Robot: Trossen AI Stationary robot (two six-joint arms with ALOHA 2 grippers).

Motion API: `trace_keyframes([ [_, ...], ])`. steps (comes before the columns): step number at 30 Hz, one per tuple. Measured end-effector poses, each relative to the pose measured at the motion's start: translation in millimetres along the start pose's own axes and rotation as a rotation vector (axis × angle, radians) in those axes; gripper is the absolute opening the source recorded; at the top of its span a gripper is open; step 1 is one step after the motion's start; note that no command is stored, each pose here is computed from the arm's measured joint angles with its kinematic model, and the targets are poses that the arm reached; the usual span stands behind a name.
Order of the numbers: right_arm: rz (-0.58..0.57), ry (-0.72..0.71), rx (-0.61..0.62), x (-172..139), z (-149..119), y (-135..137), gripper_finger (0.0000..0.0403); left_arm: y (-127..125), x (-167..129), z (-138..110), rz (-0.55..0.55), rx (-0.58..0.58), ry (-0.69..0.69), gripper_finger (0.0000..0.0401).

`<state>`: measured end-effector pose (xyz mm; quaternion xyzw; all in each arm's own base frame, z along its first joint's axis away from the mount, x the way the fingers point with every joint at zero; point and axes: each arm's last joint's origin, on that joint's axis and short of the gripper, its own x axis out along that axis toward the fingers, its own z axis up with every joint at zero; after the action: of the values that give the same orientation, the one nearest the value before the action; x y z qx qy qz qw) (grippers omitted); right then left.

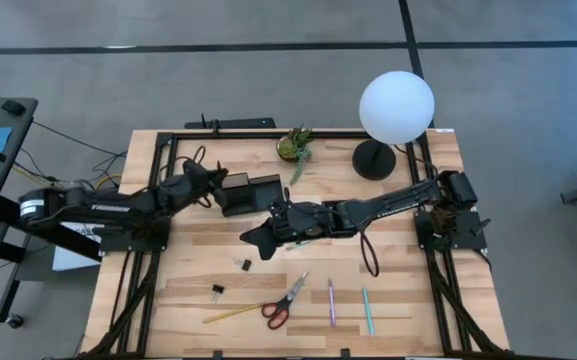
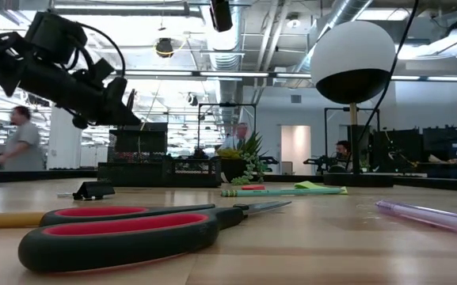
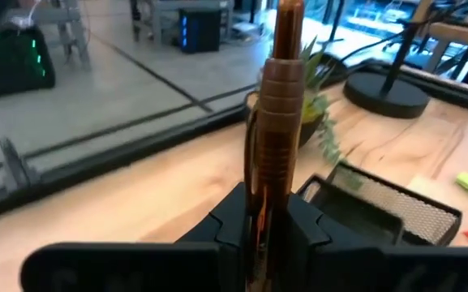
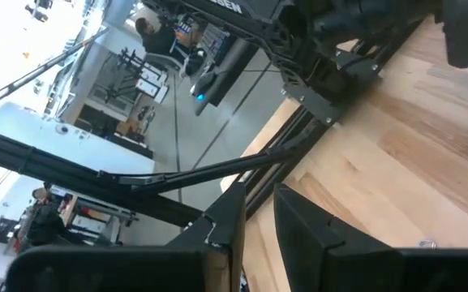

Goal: Pick and place office supplies into organizer
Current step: Put the brown pen into the black desk organizer, then put the blue pencil into the black desk organizer

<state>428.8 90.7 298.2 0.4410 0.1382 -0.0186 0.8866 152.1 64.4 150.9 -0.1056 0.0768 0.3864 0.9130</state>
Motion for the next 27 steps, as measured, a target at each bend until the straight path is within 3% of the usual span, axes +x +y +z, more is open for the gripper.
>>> trace_keyframes([
  [9,0.006,0.011,-0.011,-0.3,-5.1,2.8,0.0061,-0.6,5.8,-8.1,0.024,-0.066,0.046,0.0042],
  [20,0.022,0.036,-0.003,-0.4,-5.8,3.2,0.0061,-6.5,8.5,3.6,-0.043,-0.137,0.001,0.0127],
  [27,0.038,0.050,-0.056,-6.1,-2.6,7.1,0.0061,-19.3,4.7,56.7,-0.138,-0.167,-0.173,0.0137],
])
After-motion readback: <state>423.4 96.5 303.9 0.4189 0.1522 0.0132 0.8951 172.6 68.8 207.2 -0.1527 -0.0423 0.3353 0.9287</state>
